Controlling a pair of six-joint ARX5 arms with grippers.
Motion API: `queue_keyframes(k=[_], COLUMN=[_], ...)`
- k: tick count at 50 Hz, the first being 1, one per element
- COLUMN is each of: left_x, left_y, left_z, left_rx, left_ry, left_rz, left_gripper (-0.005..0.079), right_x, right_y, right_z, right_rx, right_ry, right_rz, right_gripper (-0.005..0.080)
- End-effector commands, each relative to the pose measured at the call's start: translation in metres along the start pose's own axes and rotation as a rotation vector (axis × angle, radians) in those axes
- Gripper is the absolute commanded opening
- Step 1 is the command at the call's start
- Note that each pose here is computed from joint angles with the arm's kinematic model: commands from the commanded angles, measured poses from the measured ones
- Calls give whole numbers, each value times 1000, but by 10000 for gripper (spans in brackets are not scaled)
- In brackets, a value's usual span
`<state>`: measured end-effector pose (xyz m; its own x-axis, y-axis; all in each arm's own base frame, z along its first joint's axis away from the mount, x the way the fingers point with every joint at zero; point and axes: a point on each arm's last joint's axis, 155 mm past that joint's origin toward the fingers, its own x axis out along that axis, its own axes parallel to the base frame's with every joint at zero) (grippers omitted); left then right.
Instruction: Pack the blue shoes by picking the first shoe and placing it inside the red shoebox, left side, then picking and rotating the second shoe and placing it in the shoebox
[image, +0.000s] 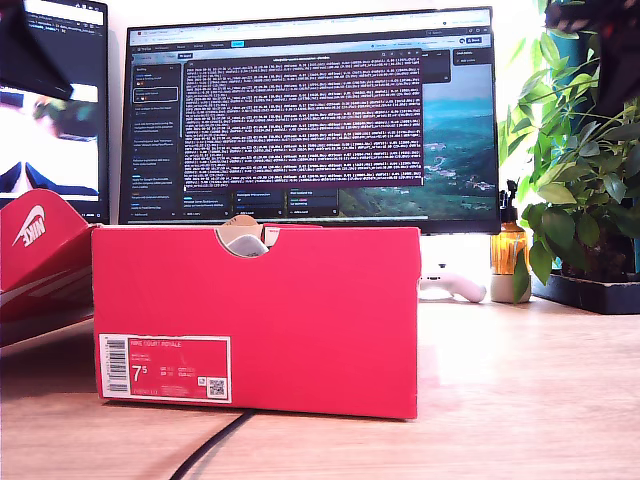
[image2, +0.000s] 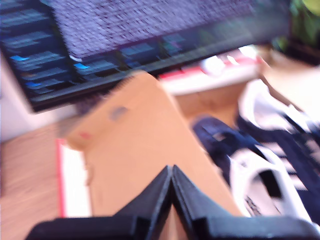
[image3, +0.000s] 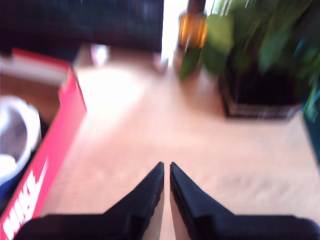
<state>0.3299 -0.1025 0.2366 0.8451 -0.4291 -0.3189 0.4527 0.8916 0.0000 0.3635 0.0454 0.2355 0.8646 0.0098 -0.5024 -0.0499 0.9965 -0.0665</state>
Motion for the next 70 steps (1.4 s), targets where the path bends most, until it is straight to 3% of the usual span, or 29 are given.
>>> queue_keyframes(k=[1,9,18,34,44,57,70], left_x=[-3,-8,-9,-22,-22,-21,-19], left_y=[11,31,27,18,10,0,-4], left_z=[-1,-9,-17,-30,-52,-48,-53], left_rx=[-29,-104,-173,-161,-175,-179,-175], left_ry=[-10,-4,5,-25,-20,-40,-25], left_rz=[17,51,18,40,24,-4,-5], left_gripper=[-17,-17,-17,-17,-17,-17,-17], right_x=[5,9,13,1,2,-4,-16], right_y=[-1,2,4,12,-6,-21,-36], right_z=[-12,-30,-58,-69,-91,-114,-119], right_rx=[-13,4,34,51,52,73,115], right_ry=[0,-12,16,-55,-23,-31,-83], right_rz=[-5,7,10,18,-81,-146,-164], right_gripper=[-13,-13,-13,-13,-13,-13,-13])
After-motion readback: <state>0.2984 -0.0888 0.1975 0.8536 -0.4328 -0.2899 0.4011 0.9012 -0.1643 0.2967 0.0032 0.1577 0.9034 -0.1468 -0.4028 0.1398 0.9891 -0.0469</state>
